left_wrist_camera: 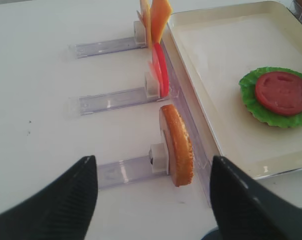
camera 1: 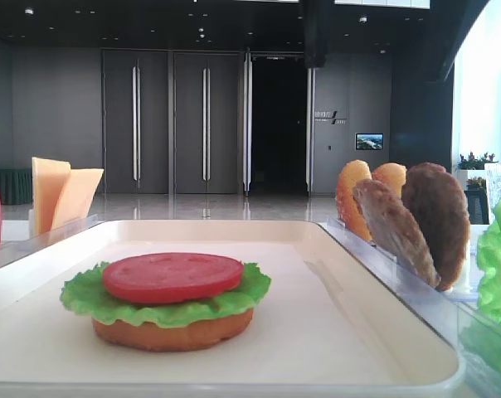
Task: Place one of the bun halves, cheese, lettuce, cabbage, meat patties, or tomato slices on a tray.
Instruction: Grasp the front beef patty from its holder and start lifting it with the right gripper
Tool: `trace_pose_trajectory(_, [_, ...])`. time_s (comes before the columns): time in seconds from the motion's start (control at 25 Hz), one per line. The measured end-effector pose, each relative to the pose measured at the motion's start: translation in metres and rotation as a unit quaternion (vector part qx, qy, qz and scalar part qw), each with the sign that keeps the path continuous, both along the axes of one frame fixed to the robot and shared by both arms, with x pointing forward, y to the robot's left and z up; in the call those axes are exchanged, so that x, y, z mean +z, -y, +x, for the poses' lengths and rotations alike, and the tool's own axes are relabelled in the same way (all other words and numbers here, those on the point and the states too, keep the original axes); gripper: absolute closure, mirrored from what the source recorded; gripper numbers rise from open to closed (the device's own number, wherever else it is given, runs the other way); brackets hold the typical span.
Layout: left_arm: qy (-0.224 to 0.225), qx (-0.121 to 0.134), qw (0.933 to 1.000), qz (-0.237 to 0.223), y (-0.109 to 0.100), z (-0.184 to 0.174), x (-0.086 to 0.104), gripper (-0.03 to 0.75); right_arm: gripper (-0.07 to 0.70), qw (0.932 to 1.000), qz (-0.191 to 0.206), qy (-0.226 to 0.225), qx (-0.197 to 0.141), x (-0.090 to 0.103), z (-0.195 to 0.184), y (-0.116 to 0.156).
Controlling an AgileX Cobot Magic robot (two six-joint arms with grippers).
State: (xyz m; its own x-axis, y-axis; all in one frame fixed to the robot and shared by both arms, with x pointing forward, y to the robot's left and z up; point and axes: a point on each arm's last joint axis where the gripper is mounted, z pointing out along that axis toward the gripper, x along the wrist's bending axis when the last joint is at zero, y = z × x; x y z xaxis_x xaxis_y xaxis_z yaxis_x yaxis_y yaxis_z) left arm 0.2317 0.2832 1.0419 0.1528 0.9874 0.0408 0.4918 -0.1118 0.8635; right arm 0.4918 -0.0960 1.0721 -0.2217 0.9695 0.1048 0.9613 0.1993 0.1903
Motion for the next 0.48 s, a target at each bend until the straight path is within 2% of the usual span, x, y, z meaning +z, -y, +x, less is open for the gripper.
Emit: trace_pose_trajectory(0.48, [0.000, 0.000, 1.0000, 0.000, 0.000, 0.000, 0.000, 0.181, 0.051, 0.9999, -0.007, -0.009, 0.000, -0.018, 0.010, -0.008])
